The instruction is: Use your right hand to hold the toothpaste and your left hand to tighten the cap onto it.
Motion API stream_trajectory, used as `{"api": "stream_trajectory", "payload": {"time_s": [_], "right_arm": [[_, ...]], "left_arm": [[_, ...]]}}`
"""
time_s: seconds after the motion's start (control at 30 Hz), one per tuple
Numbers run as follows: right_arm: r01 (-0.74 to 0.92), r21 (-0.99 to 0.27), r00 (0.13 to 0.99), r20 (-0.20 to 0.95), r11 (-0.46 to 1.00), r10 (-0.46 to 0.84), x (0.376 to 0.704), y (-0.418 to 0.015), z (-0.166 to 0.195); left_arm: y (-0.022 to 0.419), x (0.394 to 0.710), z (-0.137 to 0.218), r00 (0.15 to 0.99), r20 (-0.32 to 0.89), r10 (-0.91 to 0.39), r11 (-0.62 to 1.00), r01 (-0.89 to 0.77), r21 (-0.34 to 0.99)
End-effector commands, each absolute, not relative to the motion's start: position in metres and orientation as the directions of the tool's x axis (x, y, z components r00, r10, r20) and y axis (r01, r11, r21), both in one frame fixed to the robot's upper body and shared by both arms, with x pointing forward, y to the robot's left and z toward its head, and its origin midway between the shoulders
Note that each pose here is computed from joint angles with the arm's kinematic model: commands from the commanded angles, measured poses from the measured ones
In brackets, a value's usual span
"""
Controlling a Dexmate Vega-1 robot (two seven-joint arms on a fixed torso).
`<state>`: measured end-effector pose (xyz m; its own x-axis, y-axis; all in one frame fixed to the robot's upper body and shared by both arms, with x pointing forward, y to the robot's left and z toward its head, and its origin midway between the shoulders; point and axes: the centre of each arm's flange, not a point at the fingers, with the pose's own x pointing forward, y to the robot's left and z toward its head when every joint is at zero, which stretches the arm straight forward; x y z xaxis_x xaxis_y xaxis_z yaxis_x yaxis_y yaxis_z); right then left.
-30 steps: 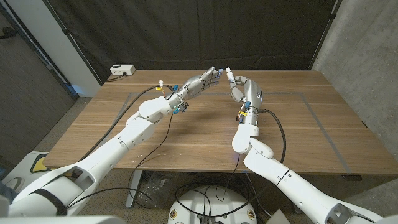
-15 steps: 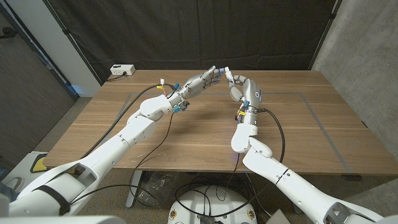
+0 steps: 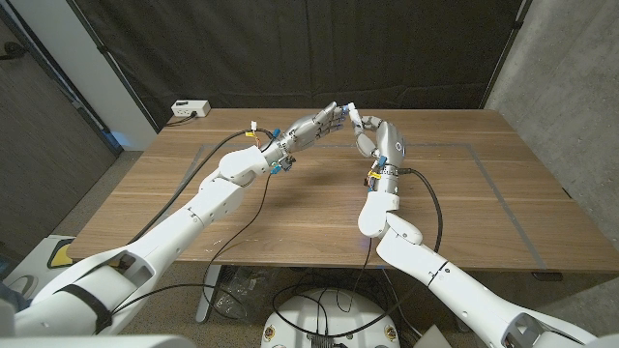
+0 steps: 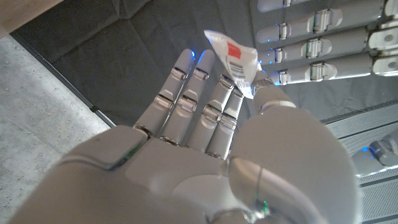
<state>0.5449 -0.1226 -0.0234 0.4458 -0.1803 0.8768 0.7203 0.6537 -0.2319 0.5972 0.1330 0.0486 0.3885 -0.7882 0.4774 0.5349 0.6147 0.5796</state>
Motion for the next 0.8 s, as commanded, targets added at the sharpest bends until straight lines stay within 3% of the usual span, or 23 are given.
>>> {"api": "stream_trajectory", "payload": {"time_s": [0.03, 0.8], "right_arm": [[0.712, -0.204, 0.416, 0.893, 0.672, -0.17, 0.534, -0.12, -0.02], [0.737, -0.248, 0.464, 0.862, 0.628, -0.204, 0.552, -0.126, -0.025]], "left_arm": [[0.132, 0.598, 0.051, 0.378, 0.481, -0.791, 0.611, 0.535, 0.584], [0.143, 0.59, 0.04, 0.407, 0.502, -0.763, 0.645, 0.527, 0.553]]}}
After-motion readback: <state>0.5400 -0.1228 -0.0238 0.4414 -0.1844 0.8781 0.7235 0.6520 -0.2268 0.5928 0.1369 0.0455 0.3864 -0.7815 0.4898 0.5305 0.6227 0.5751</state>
